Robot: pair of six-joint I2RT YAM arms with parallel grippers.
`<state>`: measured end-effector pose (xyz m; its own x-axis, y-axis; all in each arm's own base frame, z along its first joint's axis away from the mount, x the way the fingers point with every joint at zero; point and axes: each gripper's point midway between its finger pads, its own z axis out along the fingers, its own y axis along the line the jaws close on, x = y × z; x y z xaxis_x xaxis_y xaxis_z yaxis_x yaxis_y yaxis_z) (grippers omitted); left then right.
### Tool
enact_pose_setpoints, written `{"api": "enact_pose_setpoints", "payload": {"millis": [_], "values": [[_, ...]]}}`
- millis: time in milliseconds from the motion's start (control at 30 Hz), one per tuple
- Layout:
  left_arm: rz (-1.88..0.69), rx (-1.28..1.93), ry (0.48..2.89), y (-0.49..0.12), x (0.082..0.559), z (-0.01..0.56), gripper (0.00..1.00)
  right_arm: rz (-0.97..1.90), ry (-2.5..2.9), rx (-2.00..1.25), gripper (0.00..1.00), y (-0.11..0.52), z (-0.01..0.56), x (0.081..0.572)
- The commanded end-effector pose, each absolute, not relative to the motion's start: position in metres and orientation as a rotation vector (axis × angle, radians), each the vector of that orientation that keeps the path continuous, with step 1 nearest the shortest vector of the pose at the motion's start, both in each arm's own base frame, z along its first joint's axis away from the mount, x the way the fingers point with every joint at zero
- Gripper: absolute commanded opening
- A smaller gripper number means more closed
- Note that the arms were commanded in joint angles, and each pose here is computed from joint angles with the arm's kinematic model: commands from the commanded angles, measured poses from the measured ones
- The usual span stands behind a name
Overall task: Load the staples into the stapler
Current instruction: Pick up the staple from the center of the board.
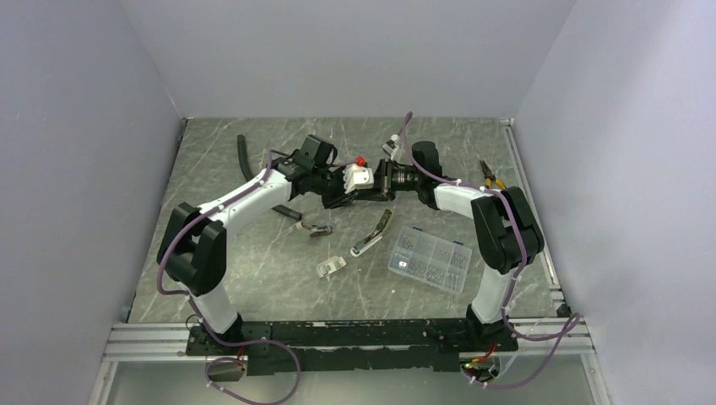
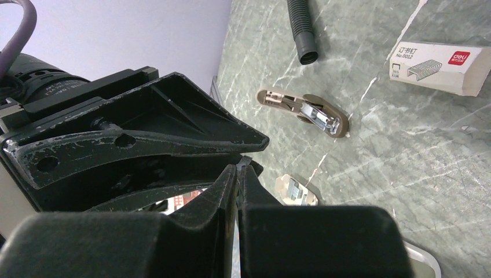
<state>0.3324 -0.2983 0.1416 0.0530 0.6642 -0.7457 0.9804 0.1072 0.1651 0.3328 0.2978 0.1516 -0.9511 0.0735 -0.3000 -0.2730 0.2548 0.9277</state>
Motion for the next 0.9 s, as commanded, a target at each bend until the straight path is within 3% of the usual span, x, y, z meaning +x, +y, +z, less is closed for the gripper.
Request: {"api": "enact_pose_setpoints", "payload": {"millis": [0, 867], "values": [[-0.563, 1.618, 1.648, -0.303, 0.335, 0.149, 0.33, 1.739, 2.173, -0.236, 0.05, 0.296, 0.168, 0.335], [-0.619, 1.582, 1.655, -0.314, 0.337, 0.154, 0.34, 1.739, 2.18, -0.232, 0.04, 0.297, 0.165, 0.335]]}}
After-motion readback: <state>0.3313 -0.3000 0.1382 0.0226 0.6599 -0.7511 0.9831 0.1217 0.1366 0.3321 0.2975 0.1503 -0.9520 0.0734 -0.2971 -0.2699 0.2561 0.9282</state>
